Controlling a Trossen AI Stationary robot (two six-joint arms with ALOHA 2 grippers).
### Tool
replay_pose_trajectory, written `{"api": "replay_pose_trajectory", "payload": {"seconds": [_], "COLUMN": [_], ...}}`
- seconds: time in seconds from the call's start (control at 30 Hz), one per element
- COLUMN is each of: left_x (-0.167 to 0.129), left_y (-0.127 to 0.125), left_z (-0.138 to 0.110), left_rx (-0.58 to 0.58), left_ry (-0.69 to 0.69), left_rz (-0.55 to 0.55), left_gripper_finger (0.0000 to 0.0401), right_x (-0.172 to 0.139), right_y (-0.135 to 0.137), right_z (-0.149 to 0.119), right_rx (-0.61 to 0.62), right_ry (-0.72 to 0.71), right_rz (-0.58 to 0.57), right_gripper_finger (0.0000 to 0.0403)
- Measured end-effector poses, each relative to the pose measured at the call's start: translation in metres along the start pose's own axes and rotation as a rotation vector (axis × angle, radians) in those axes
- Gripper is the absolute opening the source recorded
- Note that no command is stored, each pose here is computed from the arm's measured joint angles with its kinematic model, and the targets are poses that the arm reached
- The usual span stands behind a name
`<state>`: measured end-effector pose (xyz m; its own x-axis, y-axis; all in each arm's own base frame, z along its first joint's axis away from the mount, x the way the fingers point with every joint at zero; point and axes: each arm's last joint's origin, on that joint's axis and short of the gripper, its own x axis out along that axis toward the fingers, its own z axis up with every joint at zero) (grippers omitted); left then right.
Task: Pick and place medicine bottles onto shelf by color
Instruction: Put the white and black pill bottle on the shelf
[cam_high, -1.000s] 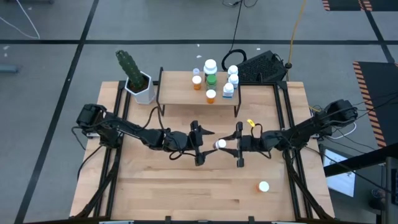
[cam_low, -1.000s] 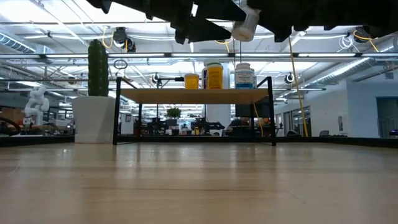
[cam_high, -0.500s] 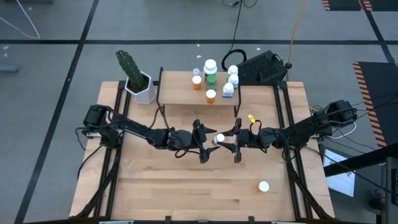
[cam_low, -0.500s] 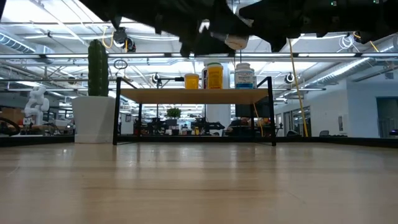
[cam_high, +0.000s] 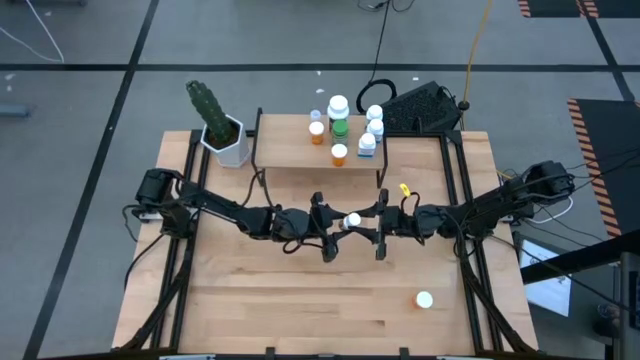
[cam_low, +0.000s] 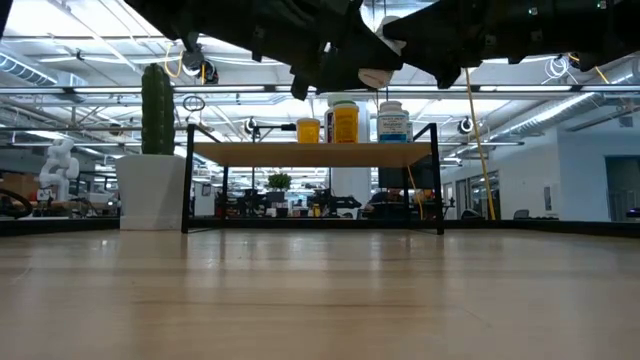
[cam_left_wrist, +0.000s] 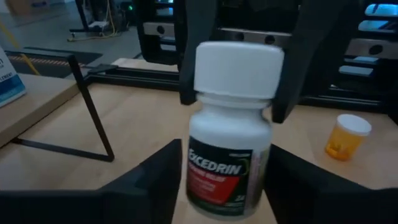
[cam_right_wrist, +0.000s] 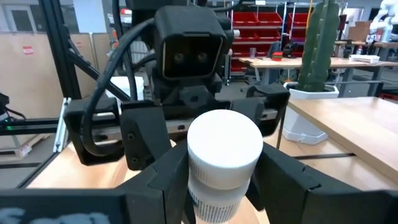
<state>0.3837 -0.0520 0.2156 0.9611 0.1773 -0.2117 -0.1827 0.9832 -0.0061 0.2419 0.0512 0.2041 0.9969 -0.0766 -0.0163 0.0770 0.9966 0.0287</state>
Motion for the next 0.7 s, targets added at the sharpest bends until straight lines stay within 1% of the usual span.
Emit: {"api": "replay_pose_trajectory", "payload": {"seconds": [0.07, 0.17, 0.63, 0.7], "left_x": [0.0, 0.0001, 0.0003, 0.0003], "left_y": [0.0, 0.0003, 0.0012, 0.0013], "left_z": [0.0, 0.0, -0.0008, -0.0005], "left_rx": [0.004, 0.032, 0.076, 0.075], "left_ry": [0.0, 0.0, 0.009, 0.005], "left_rz": [0.0, 0.004, 0.007, 0.012], "left_gripper_finger": [0.019, 0.0183, 0.0181, 0.0181], "right_x": [0.0003, 0.0012, 0.0018, 0.0009], "right_y": [-0.001, -0.0043, -0.0069, -0.0068], "right_z": [-0.0012, -0.0026, -0.0053, -0.0035], "right_rx": [-0.002, 0.016, 0.015, -0.008], "right_ry": [0.012, 0.028, 0.055, 0.047], "right_rz": [-0.006, -0.014, -0.017, -0.016], "right_gripper_finger": [0.0157, 0.0157, 0.0158, 0.0162]}}
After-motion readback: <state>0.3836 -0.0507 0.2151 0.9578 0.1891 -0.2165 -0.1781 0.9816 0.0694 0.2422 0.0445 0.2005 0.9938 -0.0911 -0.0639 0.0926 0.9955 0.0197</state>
